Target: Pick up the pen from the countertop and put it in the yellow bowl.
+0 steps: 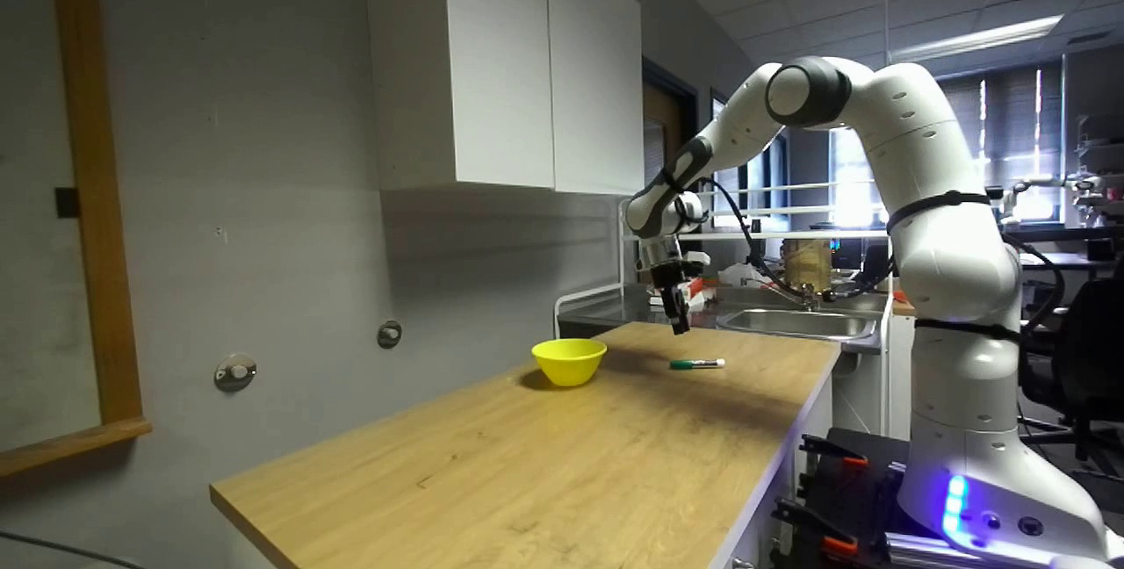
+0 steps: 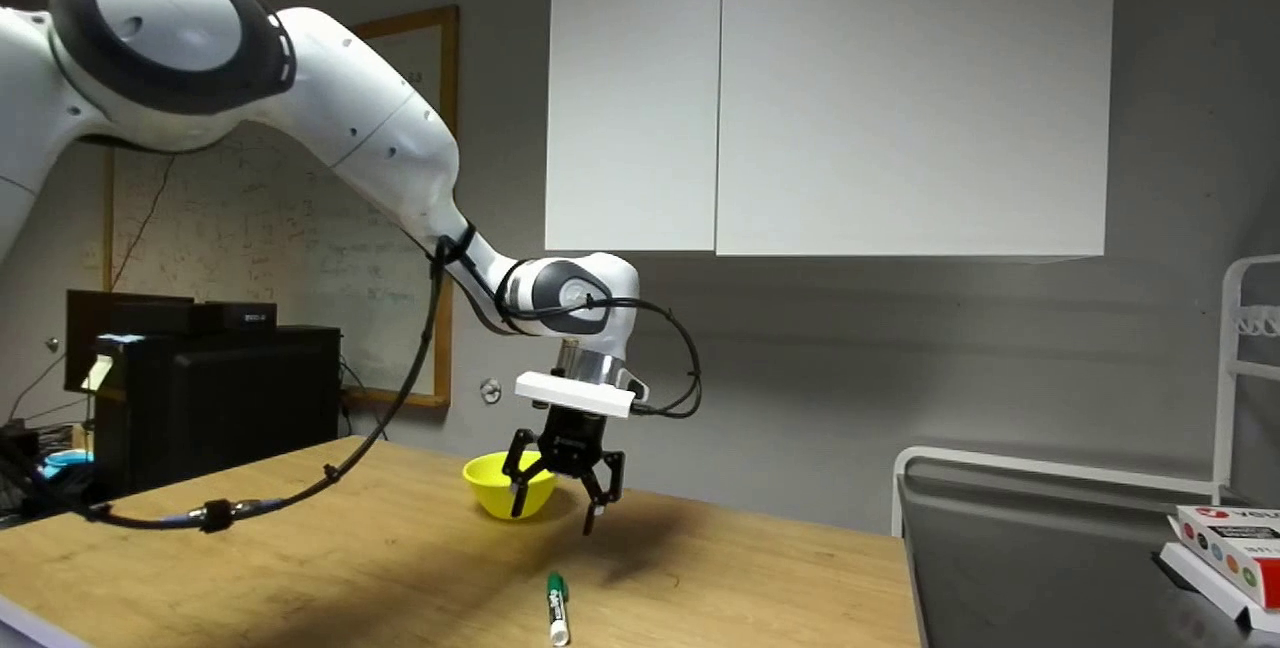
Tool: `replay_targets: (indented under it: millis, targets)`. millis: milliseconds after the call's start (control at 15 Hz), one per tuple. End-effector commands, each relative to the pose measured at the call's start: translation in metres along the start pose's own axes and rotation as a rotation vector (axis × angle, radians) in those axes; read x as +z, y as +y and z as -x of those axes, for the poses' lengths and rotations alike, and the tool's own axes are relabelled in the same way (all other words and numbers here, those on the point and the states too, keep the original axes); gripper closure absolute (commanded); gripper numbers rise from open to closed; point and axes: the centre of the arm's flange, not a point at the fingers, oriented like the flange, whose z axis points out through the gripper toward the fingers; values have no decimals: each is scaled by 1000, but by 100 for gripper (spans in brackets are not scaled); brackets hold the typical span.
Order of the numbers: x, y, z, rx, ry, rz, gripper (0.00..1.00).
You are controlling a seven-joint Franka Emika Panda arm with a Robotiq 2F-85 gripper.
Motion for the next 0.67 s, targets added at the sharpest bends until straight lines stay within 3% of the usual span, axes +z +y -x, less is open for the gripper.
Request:
replay_targets:
  millis: [0, 600]
  targets:
    - [4, 28, -15, -50, 37, -13, 0]
    - [59, 58, 42, 31, 192, -49, 0]
